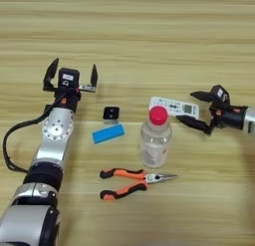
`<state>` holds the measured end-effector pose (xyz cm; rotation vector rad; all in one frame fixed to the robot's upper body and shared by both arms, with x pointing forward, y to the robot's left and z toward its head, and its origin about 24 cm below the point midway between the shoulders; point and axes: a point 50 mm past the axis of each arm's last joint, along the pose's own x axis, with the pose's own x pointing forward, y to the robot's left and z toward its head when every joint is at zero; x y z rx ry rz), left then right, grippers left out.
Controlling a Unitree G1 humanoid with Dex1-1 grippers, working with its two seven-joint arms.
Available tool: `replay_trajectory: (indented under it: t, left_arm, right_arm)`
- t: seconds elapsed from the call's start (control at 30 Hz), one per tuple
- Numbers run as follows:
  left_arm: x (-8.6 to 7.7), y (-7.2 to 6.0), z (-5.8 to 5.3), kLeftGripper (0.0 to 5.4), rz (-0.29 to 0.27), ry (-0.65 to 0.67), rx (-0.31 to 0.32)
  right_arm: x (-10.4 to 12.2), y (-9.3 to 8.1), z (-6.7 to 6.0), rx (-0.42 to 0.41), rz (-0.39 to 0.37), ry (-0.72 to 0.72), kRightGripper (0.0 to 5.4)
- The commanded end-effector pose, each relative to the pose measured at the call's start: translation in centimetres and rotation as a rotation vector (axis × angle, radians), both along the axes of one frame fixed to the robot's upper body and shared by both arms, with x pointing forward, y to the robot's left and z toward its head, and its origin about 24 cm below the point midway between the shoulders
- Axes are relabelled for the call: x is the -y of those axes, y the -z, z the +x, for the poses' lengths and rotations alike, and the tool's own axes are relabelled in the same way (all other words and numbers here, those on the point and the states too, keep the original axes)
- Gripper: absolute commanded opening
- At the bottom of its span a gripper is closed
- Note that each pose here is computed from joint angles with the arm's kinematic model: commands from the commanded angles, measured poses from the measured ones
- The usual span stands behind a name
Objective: Move the objects on the table
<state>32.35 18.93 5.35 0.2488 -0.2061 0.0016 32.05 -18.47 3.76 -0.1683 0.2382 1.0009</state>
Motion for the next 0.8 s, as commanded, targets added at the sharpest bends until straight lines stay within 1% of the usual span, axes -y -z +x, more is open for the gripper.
replay_trajectory:
  t: [0.03, 0.33, 0.4, 0.5, 0.73, 0.77, 0.8]
  left_arm:
    - [0.3, -0.4, 0.2, 5.40, 0.007, 0.010, 0.015]
    - [0.2, -0.4, 0.2, 5.40, 0.007, 0.009, 0.017]
    - [0.2, -0.4, 0.2, 5.40, 0.007, 0.009, 0.017]
    - [0.2, -0.4, 0.2, 5.40, 0.007, 0.008, 0.018]
    - [0.2, -0.4, 0.2, 5.40, 0.006, 0.008, 0.019]
    - [0.2, -0.4, 0.2, 5.40, 0.006, 0.008, 0.019]
    - [0.2, -0.4, 0.2, 5.40, 0.007, 0.008, 0.018]
  right_arm:
    - [-0.1, -0.4, 0.7, 0.020, -0.041, -0.014, 5.34]
    - [-0.9, 0.0, 1.3, -0.001, -0.105, -0.049, 5.34]
    - [-1.1, 0.3, 1.3, -0.020, -0.113, -0.058, 5.34]
    - [-1.3, 0.8, 1.2, -0.070, -0.117, -0.077, 5.34]
    - [-1.4, 1.4, 1.1, -0.106, -0.134, -0.071, 5.34]
    - [-1.4, 1.5, 1.1, -0.109, -0.135, -0.071, 5.21]
    - [-1.4, 1.5, 1.1, -0.111, -0.136, -0.071, 4.98]
